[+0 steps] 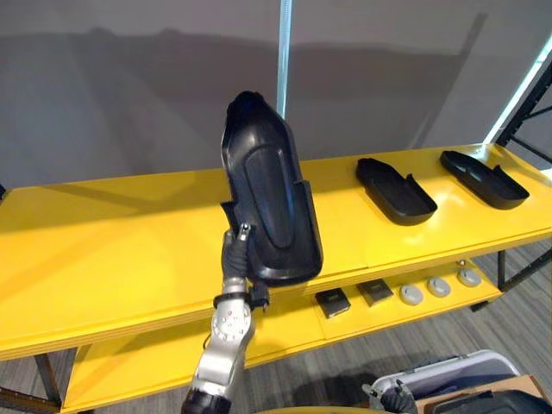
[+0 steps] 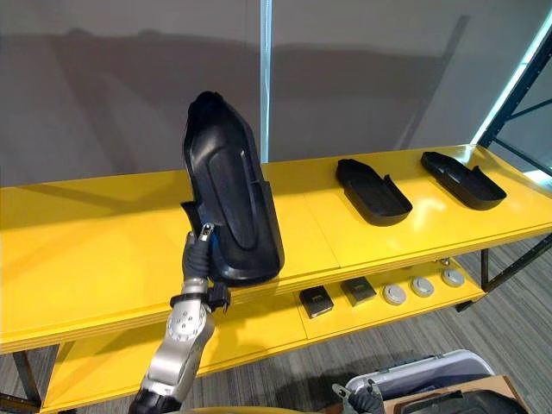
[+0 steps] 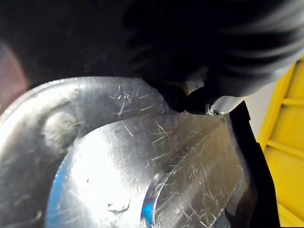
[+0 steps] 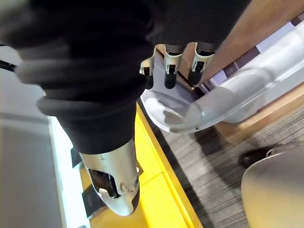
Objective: Walk over and take plastic housings, then place them on the shelf
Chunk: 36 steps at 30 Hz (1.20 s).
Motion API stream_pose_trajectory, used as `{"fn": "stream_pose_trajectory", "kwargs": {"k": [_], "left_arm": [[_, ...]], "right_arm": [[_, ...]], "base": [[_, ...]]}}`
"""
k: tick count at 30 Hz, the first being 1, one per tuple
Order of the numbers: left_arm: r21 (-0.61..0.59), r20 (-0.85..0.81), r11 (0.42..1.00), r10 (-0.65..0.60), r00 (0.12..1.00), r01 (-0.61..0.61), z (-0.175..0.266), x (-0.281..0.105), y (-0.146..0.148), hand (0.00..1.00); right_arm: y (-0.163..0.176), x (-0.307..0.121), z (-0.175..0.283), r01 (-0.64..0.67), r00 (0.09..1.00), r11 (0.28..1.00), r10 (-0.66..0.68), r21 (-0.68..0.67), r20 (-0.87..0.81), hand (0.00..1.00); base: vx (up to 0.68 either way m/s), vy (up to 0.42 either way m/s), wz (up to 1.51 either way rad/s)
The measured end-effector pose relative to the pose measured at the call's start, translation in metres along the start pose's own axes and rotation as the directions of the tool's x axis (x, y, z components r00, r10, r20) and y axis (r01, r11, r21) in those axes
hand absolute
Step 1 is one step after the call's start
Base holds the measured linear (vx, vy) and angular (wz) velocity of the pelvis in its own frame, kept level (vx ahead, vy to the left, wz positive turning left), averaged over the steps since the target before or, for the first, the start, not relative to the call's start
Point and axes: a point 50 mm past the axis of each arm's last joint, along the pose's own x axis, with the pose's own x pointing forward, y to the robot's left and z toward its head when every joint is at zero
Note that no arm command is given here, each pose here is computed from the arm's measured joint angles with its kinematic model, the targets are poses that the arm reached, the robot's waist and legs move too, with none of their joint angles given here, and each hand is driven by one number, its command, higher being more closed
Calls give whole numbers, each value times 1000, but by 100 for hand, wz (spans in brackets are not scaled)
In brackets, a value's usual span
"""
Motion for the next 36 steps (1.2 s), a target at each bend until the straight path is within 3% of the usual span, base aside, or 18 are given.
{"fn": "stream_pose_trajectory", "kwargs": {"k": [4, 12, 13, 36], "left_arm": [[84, -84, 995, 65, 994, -58, -17, 18, 13, 100], [135, -180, 986, 123, 976, -99, -30, 40, 24, 100], [128, -178, 986, 128, 976, -106, -28, 42, 24, 0], [89, -156, 958, 284, 946, -273, -9, 67, 37, 0]], "right_arm": [[3, 2, 5, -10, 1000, 1000, 11, -26, 11, 0], [14, 6, 12, -56, 998, 996, 57, -70, 19, 0], [15, 6, 13, -64, 998, 995, 65, -70, 21, 0], [21, 11, 24, -75, 996, 994, 78, -74, 42, 0]], "base": [[18, -23, -1], [26, -6, 0], [0, 0, 0], [-5, -1, 0]]}}
